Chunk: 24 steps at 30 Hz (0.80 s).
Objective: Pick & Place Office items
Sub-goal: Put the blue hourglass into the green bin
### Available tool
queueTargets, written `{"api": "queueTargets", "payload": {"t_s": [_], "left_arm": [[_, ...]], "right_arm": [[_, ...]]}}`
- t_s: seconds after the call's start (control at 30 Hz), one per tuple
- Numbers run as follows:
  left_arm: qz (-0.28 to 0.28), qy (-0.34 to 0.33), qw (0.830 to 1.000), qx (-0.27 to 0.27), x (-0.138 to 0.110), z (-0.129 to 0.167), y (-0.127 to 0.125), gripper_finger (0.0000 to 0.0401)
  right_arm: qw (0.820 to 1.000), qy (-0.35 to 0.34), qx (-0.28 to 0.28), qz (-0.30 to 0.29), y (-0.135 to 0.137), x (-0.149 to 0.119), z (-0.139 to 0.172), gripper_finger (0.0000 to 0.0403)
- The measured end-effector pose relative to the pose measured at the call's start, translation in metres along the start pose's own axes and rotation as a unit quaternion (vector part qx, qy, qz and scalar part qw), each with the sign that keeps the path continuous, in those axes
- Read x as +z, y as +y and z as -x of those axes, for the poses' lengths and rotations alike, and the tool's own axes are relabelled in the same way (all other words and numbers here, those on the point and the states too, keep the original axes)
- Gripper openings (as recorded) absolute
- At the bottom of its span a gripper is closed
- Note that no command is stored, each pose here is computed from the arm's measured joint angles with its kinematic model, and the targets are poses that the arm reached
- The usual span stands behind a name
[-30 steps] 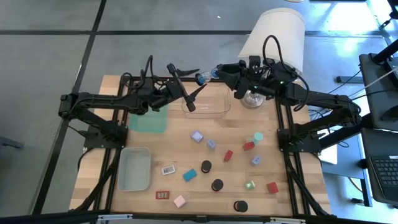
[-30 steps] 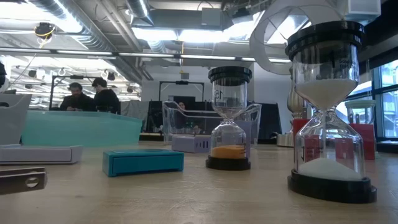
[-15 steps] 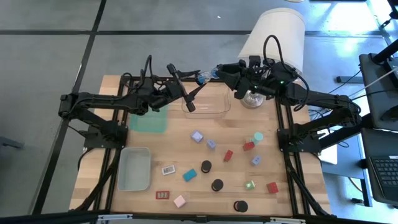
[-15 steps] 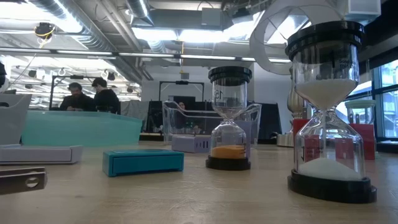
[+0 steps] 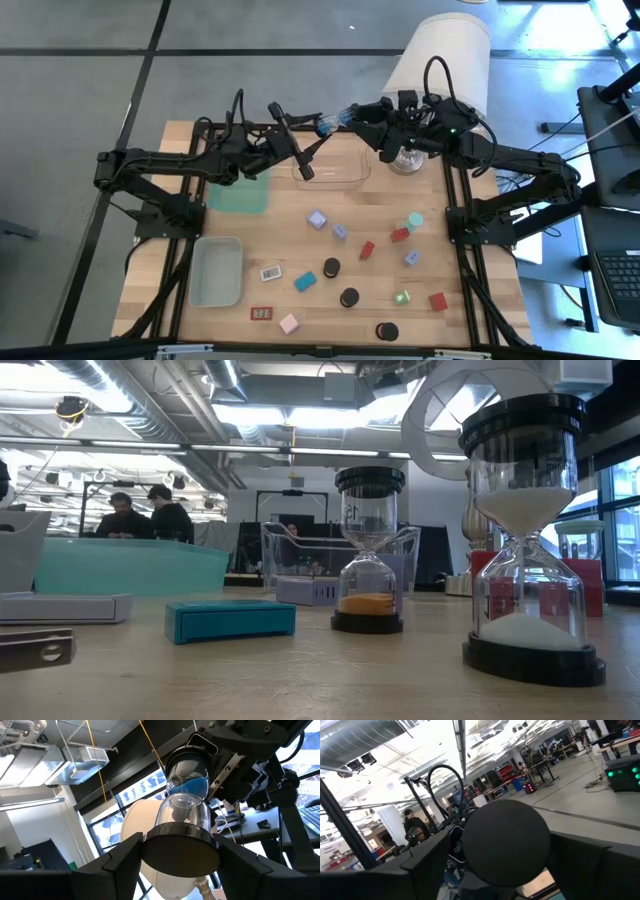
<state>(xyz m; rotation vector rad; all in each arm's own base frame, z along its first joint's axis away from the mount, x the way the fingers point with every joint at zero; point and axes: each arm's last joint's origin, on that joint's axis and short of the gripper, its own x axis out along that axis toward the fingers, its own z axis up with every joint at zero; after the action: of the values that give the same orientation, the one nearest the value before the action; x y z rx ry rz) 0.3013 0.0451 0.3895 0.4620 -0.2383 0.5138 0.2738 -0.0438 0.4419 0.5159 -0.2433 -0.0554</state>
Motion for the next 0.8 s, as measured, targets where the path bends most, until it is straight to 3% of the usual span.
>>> {"api": "queueTargets", "payload": {"t_s": [0.17,0.3,0.5,0.67,0.8], "left_arm": [[0.000,0.007,1.000,0.010,0.000,0.001,0.001,0.0215],[0.002,0.031,0.997,0.064,0.005,0.005,0.010,0.0215],[0.013,0.123,0.987,0.102,0.006,0.021,0.021,0.0215],[0.041,0.277,0.951,0.134,-0.012,0.046,0.025,0.0215],[0.114,0.376,0.910,0.135,-0.027,0.072,0.026,0.0215]], "right_arm": [[1.000,0.009,-0.012,0.000,-0.003,0.000,0.001,0.0341],[0.999,0.032,-0.044,0.001,-0.011,0.000,0.006,0.0364],[0.994,0.072,-0.079,-0.001,-0.018,-0.004,0.011,0.0375],[0.991,0.096,-0.093,0.001,-0.021,-0.009,0.012,0.0375],[0.989,0.107,-0.097,0.012,-0.022,-0.011,0.013,0.0375]]}}
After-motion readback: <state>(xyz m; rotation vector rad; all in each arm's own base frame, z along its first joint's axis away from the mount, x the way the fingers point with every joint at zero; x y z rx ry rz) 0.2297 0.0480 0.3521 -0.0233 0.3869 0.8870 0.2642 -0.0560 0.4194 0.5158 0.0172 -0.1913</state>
